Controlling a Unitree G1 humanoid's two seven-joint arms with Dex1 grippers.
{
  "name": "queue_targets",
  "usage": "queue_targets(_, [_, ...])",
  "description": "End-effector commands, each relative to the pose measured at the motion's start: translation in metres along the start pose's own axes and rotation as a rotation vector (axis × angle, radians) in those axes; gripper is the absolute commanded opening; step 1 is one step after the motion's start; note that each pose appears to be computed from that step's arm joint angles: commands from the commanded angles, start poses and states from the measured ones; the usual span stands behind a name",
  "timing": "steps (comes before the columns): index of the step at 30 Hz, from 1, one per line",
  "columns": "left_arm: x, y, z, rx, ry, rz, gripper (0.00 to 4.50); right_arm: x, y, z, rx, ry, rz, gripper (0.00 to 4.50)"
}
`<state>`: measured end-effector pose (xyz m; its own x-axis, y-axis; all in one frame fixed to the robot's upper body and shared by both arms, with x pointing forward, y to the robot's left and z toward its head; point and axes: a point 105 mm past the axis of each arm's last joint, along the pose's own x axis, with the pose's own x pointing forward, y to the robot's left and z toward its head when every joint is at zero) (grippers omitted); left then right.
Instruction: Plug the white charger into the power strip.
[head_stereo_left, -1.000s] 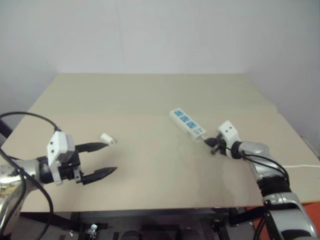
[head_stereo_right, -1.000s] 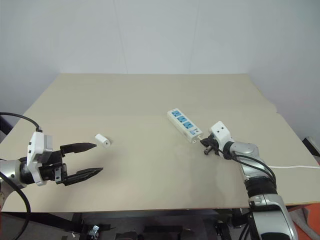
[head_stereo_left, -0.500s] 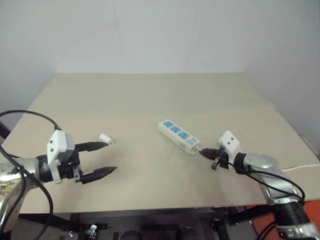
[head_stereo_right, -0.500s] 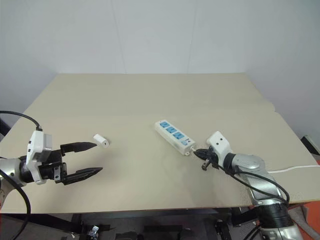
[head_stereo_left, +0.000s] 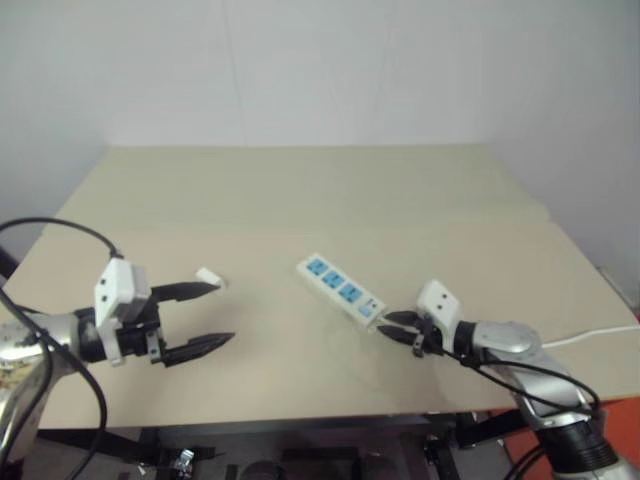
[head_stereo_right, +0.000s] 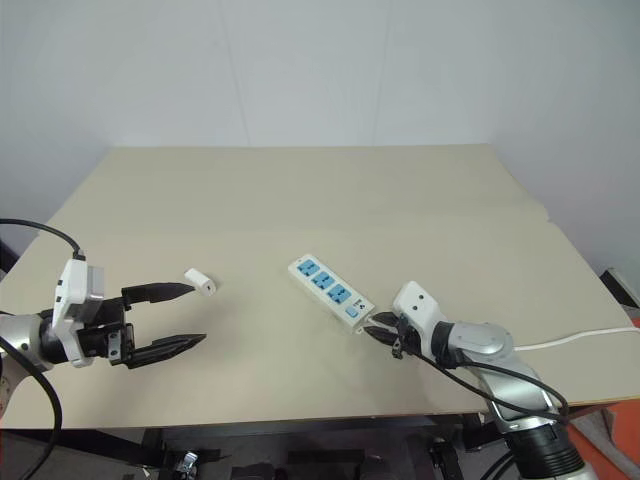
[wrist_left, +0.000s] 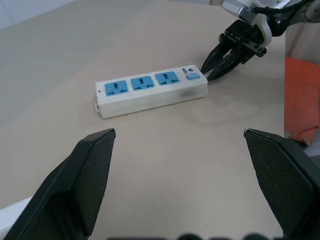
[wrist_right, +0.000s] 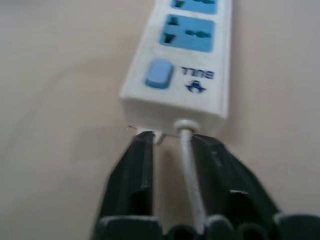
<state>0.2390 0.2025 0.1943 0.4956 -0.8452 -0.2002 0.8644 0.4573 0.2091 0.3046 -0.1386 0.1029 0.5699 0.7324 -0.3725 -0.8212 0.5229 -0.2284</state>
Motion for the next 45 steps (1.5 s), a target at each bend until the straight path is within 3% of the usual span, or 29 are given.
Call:
queue_targets(1, [-0.001, -0.001, 0.008, 0.037, -0.007, -0.009, 4.5, -0.006, -0.003, 0.006, -0.025, -0.03, -0.015, 2.75])
queue_targets(6, [-0.003, -0.001, 0.01, 0.034, -0.011, -0.014, 4.5, -0.022, -0.007, 0.012, -0.002, -0.064, -0.034, 4.48])
queue_targets(14, [0.0, 0.001, 0.015, 0.038, -0.034, -0.036, 4.5, -0.038, -0.009, 0.022, 0.087, -0.138, -0.121, 4.48])
queue_targets(24, [0.004, 0.005, 0.016, 0.042, -0.039, -0.064, 4.5, -0.008, 0.0, 0.047, 0.149, -0.331, -0.246, 4.48])
queue_targets(34, [0.004, 0.004, 0.016, 0.04, -0.036, -0.069, 4.5, 0.023, -0.006, 0.038, 0.123, -0.373, -0.316, 4.48])
queue_targets(45, [0.003, 0.003, 0.016, 0.04, -0.035, -0.063, 4.5, 0.037, -0.004, 0.023, 0.168, -0.377, -0.273, 4.48])
